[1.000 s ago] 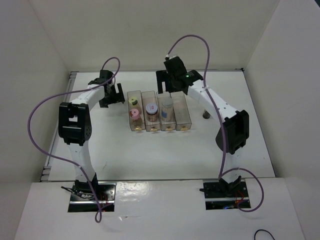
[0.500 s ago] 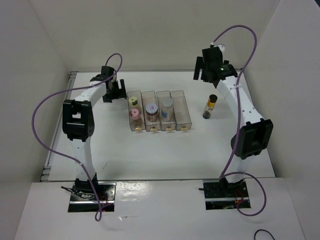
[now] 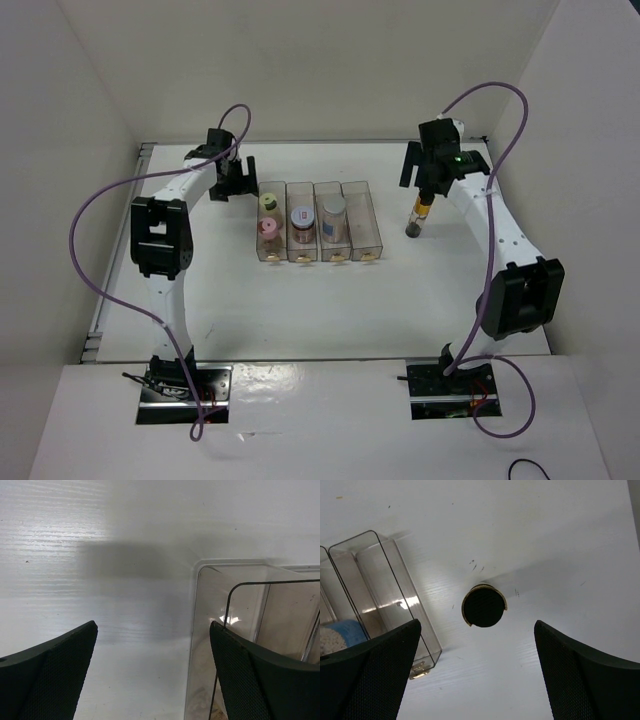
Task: Organize the condiment bottles
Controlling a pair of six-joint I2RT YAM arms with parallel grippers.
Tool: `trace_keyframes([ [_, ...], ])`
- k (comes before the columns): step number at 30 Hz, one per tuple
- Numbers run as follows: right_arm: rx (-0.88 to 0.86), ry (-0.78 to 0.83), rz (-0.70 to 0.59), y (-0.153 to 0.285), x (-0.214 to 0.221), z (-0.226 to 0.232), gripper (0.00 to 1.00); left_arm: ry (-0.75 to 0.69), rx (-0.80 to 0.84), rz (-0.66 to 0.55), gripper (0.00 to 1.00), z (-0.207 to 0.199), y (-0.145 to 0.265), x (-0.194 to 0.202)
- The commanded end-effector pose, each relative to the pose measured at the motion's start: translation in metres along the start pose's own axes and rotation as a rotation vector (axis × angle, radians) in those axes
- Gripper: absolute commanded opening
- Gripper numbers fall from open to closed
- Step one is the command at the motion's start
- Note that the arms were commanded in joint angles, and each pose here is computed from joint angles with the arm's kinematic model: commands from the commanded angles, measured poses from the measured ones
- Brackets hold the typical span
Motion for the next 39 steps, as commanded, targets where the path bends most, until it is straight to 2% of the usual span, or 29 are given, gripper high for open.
trace_keyframes([
  [1, -0.026, -0.025, 0.004, 0.009, 0.006, 0.001, 0.98, -0.033, 0.024, -0.003, 1.0, -0.007, 0.001, -0.005],
  [17, -0.004, -0.035, 0.063, -0.017, 0.031, -0.004, 0.98, -0.058, 0.003, 0.002, 1.0, -0.011, 0.003, 0.001],
  [28, -0.046, -0.017, 0.022, -0.041, 0.02, -0.002, 0.98, -0.002, -0.023, -0.096, 1.0, 0.007, 0.059, -0.028],
  [31, -0.053, -0.001, 0.047, -0.053, 0.025, 0.002, 0.98, 0.005, -0.025, -0.13, 1.0, 0.009, 0.077, -0.035],
  [36, -0.049, 0.005, 0.067, -0.064, 0.029, 0.005, 0.89, 0.02, -0.025, -0.164, 1.0, 0.015, 0.097, -0.041],
  [39, -0.038, 0.019, 0.074, -0.065, 0.033, 0.003, 0.8, 0.028, -0.027, -0.178, 1.0, 0.018, 0.108, -0.044],
])
Point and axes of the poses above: each gripper's point midway between its finger pads, its own y axis back along the fingers, its own z axis along the line the jaws close on, x = y × z, the point moved 6 cm from there along y, back along the fingers, and after that the axes turned 8 degrees about y, right-handed, at the moved point
